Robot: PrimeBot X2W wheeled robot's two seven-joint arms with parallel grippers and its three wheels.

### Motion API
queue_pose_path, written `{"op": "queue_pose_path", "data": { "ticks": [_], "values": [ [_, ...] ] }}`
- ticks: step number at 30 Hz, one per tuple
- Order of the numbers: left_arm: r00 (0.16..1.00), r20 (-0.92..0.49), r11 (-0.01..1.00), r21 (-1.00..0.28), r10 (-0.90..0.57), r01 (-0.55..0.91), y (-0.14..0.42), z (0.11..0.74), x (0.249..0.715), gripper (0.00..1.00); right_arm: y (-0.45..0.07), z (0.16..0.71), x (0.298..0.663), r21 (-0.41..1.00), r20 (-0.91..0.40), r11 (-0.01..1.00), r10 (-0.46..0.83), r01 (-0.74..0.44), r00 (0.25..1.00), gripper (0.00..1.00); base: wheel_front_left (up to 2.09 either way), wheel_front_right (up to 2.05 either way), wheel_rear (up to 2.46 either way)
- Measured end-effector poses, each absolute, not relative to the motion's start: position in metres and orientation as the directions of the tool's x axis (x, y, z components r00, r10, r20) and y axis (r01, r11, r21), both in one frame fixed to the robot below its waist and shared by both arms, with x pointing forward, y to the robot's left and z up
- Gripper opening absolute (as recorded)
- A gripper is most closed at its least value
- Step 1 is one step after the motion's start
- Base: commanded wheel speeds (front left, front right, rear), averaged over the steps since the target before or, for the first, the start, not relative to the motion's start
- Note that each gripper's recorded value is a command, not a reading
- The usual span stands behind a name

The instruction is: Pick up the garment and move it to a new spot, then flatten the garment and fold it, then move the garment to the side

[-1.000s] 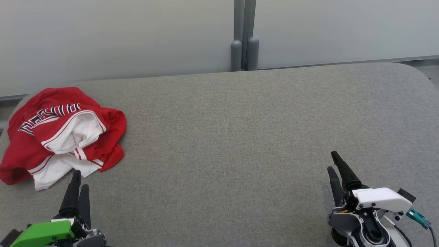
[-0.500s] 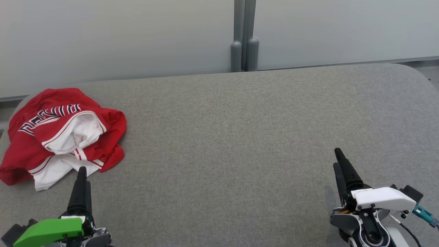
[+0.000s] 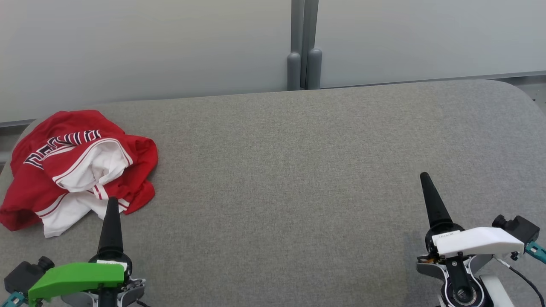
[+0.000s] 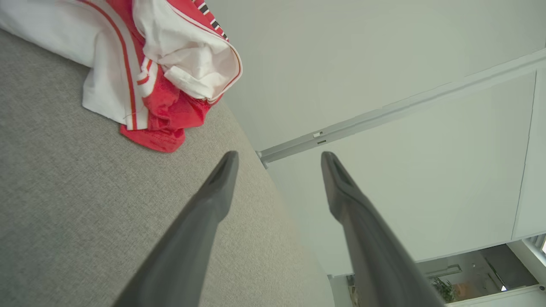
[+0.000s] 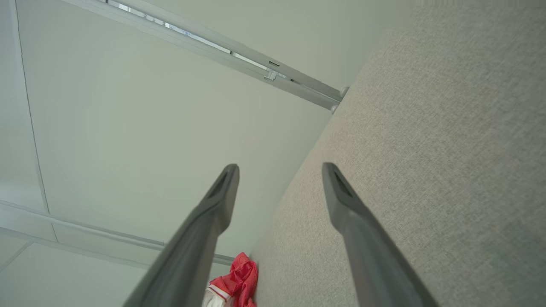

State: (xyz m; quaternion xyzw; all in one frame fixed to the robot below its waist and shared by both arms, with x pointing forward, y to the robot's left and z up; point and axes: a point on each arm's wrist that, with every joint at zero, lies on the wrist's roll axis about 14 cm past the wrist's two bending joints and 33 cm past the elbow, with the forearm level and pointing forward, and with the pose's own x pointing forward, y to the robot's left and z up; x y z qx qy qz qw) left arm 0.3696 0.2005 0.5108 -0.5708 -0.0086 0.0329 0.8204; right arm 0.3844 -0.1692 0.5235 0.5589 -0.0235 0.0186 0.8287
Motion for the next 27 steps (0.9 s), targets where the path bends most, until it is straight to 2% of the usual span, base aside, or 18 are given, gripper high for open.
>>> {"op": "queue_pose_path", "data": {
  "ticks": [14,20,27],
  "values": [
    [0.998,0.016,0.601,-0.799,0.053,-0.019,0.190,0.522,0.370,1.00,-0.161,0.544,0.381,0.781,0.139,0.610,0.035,-0.131,0.990,1.00,0.00,0.00,0.00],
    [0.999,0.029,0.724,-0.689,0.038,-0.007,0.183,0.521,0.366,1.00,-0.154,0.552,0.379,0.668,0.173,0.725,0.066,-0.166,0.983,1.00,0.00,0.00,0.00],
    [0.999,0.033,0.810,-0.586,0.028,-0.003,0.179,0.519,0.362,1.00,-0.148,0.552,0.376,0.574,0.179,0.798,0.093,-0.181,0.979,1.00,0.00,0.00,0.00]
  ]
}}
